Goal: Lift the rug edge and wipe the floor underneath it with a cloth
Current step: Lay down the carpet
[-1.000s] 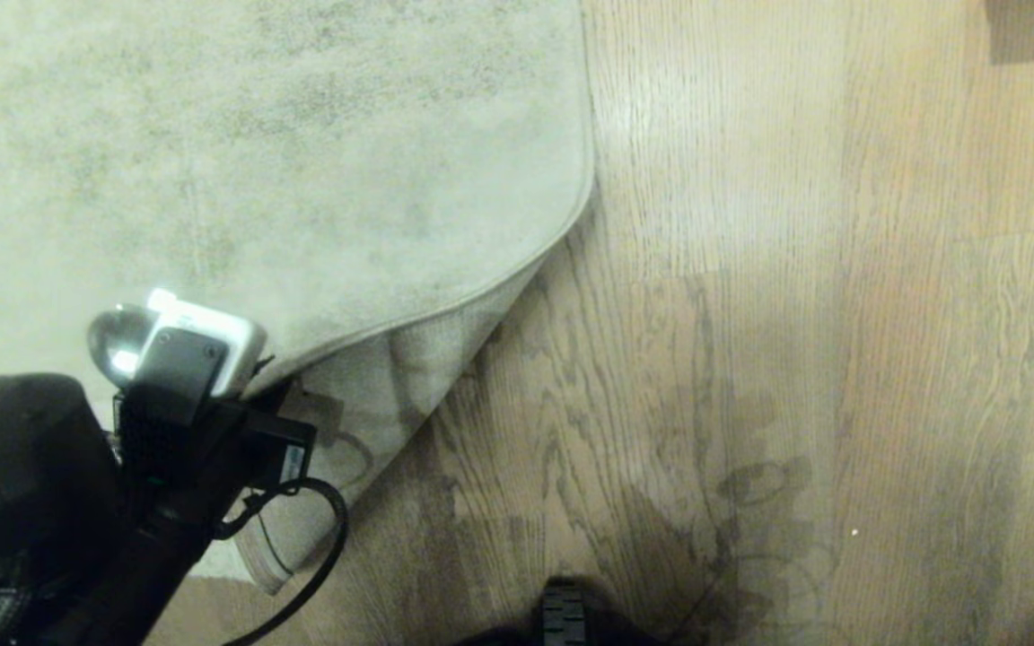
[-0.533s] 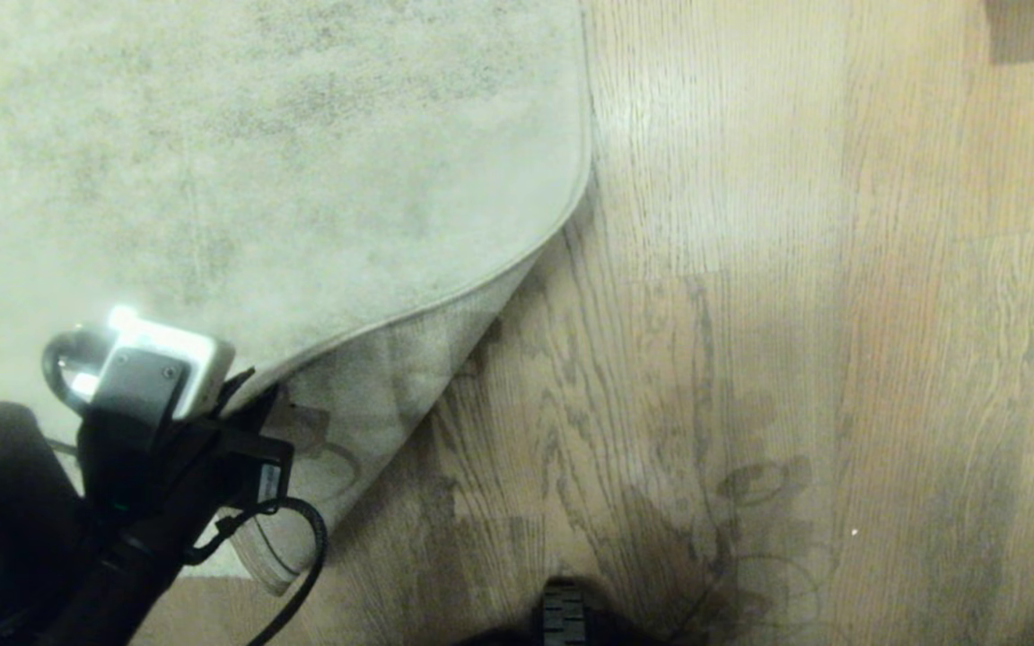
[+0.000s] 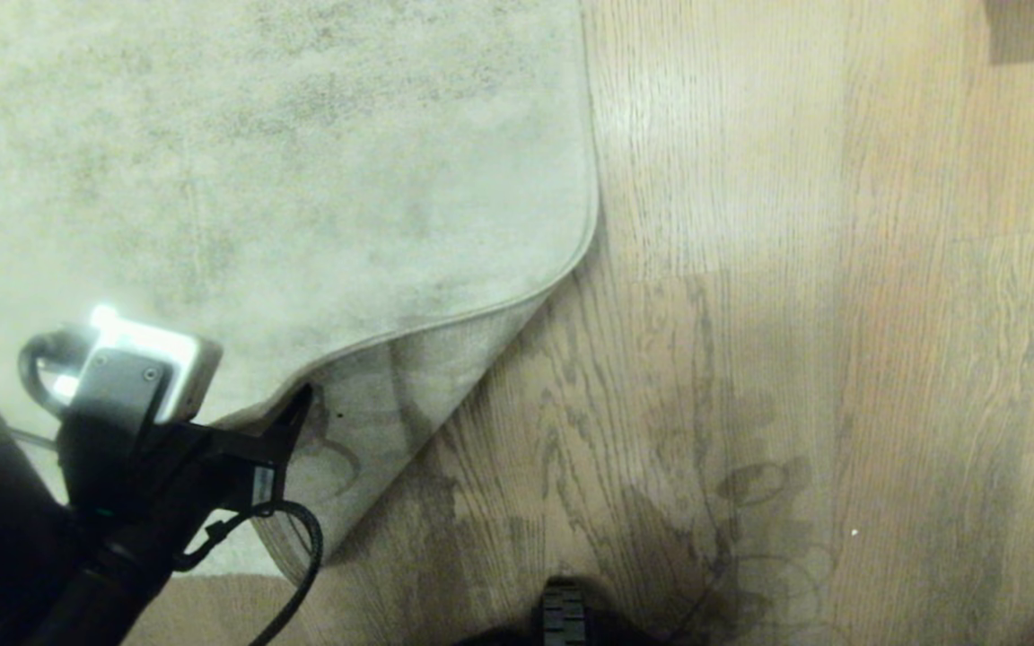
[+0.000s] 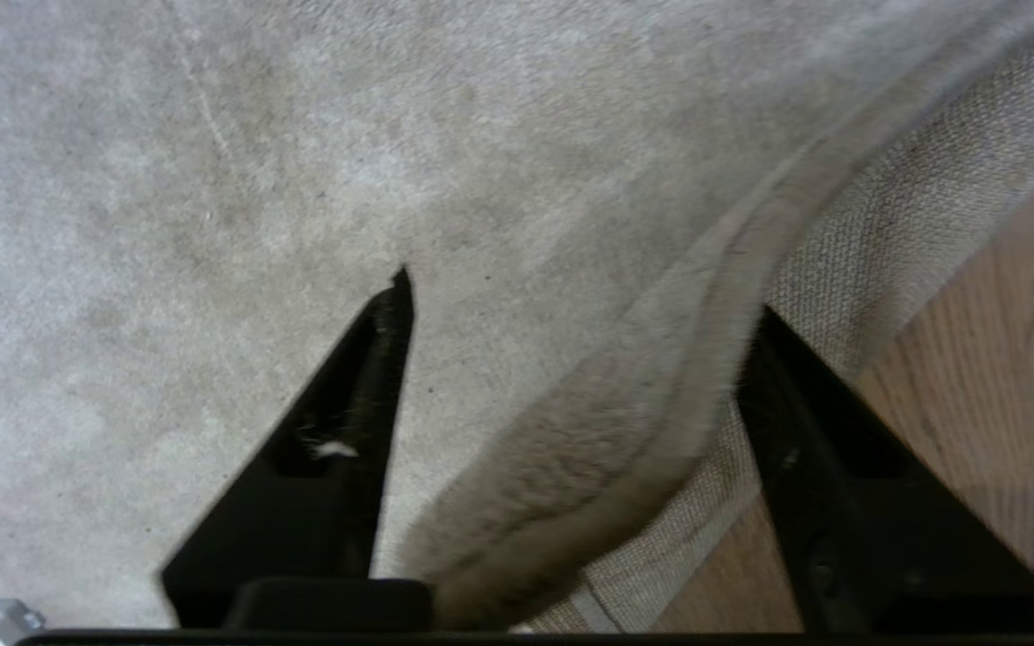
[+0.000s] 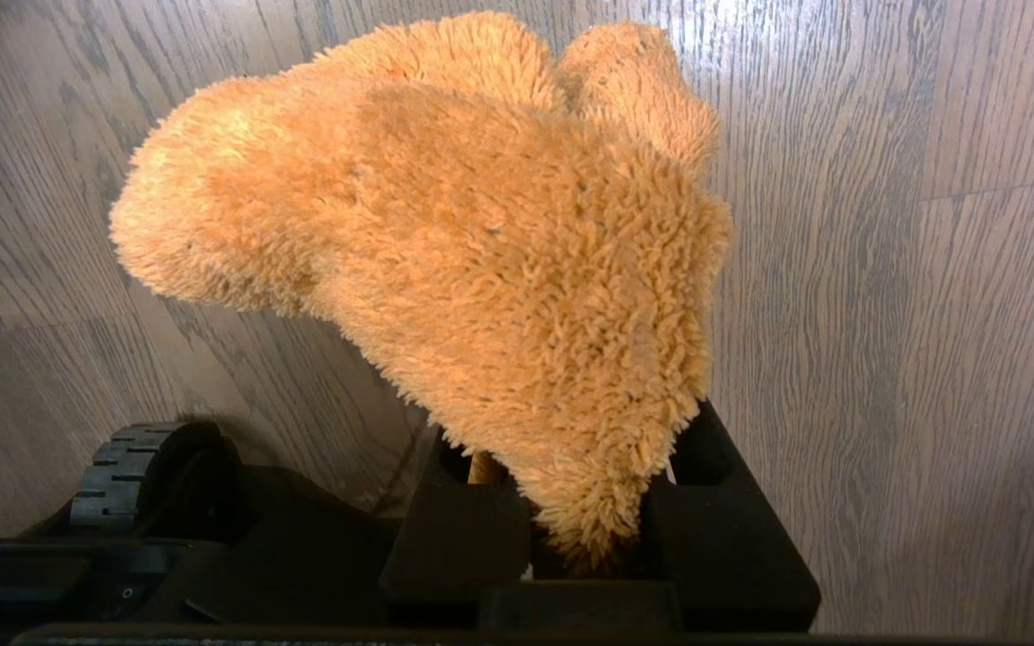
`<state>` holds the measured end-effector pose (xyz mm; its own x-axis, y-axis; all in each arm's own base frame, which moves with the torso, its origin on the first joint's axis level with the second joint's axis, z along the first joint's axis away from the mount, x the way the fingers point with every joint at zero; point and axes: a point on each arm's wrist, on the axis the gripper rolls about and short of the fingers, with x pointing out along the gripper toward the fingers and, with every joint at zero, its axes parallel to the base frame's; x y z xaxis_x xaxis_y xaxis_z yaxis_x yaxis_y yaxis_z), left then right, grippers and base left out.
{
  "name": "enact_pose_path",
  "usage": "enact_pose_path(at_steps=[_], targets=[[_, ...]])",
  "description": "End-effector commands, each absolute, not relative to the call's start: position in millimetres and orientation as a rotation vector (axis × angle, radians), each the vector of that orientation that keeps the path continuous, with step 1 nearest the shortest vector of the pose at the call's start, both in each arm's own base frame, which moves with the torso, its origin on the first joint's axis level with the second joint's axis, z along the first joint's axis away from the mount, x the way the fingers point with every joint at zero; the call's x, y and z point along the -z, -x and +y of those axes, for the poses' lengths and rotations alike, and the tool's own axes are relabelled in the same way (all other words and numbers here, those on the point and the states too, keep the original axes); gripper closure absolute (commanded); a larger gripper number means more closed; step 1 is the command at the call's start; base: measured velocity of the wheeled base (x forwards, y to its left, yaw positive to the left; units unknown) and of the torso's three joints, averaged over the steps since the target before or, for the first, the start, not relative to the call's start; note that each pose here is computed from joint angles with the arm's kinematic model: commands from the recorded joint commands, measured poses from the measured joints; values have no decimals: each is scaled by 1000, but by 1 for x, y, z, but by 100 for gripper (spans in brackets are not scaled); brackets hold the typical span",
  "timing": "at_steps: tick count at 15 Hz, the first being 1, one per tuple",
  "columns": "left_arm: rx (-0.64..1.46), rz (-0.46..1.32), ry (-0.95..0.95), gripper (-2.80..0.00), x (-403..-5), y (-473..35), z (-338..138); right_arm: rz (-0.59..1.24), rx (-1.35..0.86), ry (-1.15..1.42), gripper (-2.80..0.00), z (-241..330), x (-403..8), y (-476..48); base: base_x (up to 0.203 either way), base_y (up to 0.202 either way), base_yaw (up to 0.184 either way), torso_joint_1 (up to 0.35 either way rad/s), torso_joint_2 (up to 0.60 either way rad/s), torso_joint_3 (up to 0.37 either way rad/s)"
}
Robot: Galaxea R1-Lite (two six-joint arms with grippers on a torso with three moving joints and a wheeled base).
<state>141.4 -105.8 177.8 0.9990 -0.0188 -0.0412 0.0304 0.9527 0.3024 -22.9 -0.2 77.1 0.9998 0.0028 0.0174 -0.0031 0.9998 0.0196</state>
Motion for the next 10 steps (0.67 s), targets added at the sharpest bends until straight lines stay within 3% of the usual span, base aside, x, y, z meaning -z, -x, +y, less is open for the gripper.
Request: enact_pose_path(at_steps=[1,10], targets=[[25,14,-289,-280,-183,-138,-104,-17,-3,-20,0,0,-77,23,0,0,0,0,0,0],[63,-38,-142,-280,-198,-132,-109,-17,-3,-20,0,0,-77,23,0,0,0,0,0,0]])
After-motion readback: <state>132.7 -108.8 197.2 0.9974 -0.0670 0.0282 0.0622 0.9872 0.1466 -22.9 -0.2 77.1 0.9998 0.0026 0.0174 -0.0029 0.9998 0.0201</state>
